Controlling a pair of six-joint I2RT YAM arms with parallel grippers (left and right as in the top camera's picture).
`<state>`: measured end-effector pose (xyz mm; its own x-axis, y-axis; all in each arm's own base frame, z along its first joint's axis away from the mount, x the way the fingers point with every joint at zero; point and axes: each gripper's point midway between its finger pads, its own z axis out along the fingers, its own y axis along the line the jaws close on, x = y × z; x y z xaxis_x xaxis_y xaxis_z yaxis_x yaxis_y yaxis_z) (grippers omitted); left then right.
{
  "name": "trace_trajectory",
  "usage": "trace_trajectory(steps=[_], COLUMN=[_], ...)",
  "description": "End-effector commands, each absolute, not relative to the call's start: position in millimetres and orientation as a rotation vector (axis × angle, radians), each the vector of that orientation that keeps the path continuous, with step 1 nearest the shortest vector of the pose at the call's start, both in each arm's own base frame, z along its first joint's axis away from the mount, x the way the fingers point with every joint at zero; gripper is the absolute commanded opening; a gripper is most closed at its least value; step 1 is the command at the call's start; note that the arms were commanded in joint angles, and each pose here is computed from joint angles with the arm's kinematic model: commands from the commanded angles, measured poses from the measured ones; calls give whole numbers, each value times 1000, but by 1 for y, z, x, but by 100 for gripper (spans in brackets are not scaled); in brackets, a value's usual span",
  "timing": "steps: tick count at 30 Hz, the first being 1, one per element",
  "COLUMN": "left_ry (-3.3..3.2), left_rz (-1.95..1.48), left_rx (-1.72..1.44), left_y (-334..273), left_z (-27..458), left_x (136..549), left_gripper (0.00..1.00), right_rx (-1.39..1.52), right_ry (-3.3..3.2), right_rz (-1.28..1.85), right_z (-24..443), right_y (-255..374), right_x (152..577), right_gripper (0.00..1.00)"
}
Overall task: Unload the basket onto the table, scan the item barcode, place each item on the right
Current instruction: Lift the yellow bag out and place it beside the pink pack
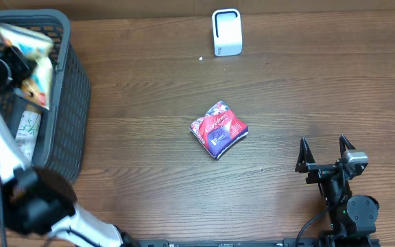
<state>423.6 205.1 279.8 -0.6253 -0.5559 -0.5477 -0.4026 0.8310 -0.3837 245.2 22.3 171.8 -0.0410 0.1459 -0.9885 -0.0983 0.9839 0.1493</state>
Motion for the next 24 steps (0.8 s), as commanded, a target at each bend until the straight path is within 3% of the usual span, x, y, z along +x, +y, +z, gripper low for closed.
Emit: trace_trajectory(steps=[1,6,11,15,24], left_ry=[2100,1997,2115,2283,2796], left_rz=[-314,-401,-653,-761,-458], left_rx=[-473,-267,-6,185,186], left_y=[164,96,-14,-98,-163], left_z=[390,449,432,379,207], left_x=[399,370,370,379,396], left_gripper=[4,4,4,4,4], right_rx=[32,32,32,32,32], right_ry=[1598,1598,1598,1598,1598], right_rz=[211,211,211,211,211], right_z=[170,170,170,170,170], right_y=[25,25,25,25,25], right_x=[245,245,245,245,245], right_gripper=[100,100,100,100,100])
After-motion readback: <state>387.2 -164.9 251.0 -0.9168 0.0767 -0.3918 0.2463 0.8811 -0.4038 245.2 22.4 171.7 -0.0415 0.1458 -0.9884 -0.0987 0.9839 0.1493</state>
